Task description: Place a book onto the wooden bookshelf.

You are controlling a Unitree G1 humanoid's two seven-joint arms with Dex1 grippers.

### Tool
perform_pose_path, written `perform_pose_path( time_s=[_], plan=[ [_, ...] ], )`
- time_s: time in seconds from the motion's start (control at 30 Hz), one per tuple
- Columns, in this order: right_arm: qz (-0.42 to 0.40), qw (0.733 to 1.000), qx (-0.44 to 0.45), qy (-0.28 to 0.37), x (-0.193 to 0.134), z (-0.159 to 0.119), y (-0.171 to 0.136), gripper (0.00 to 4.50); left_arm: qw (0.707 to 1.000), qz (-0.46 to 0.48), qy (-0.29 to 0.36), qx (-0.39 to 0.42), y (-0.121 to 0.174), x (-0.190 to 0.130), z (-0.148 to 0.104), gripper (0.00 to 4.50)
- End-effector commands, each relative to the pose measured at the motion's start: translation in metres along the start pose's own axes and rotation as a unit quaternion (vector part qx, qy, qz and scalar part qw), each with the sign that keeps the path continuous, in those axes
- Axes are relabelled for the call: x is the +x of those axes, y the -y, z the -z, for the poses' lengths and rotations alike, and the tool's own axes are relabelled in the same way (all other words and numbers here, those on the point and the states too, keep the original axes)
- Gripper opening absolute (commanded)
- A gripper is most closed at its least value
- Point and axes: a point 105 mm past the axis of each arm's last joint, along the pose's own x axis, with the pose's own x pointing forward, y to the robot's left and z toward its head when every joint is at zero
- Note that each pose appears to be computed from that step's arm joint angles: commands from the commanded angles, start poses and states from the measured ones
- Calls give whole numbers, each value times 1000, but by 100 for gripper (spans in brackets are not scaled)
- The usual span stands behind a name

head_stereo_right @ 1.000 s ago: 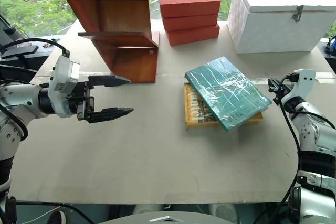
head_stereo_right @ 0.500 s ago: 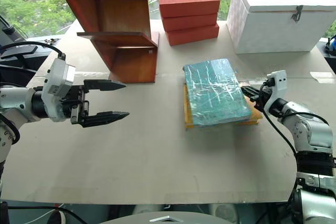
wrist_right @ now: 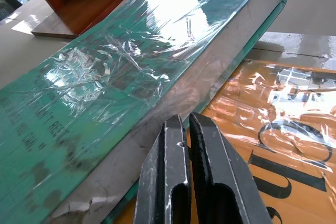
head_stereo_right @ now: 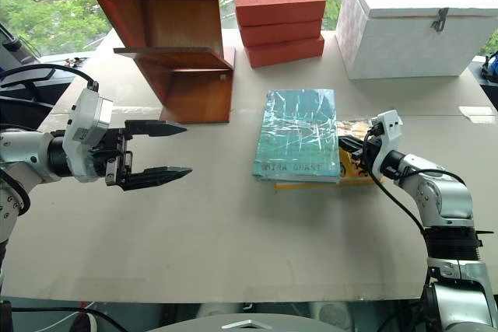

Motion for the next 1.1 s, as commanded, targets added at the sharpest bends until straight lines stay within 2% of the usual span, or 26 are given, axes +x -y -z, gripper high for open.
perform_pose_path(
  time_s=[0.03,0.13,0.23,0.27,0.33,0.47,0.53,0.6,0.87,1.0,1.1],
  plan=[
    [-6,999,-27,23,1,-16,-2,3,1000,-2,7,9,2,-1,-3,450],
    [3,998,-62,31,-10,-22,2,3,999,-37,-7,-37,-7,7,16,450],
    [-30,993,-102,54,-32,-39,-11,3,993,-64,4,-100,-14,23,32,450],
    [-41,990,-119,55,-40,-43,-16,26,990,-70,19,-123,-17,29,34,450],
    [-60,985,-158,44,-56,-44,-24,86,979,-72,49,-183,-19,42,37,450],
    [-77,976,-198,41,-89,-53,-41,285,943,-18,87,-321,-10,67,46,450],
    [-88,973,-204,54,-103,-59,-54,379,914,8,102,-394,-10,76,51,450],
    [-94,973,-202,58,-119,-59,-62,440,888,35,95,-448,-7,88,58,450],
    [-74,983,-169,3,-159,-35,-90,440,819,43,54,-570,-31,136,82,450],
    [-61,986,-152,1,-169,-31,-99,440,801,72,23,-593,-24,156,88,450],
    [-45,987,-154,2,-172,-32,-100,440,788,94,34,-608,-25,163,82,450]
  ],
)
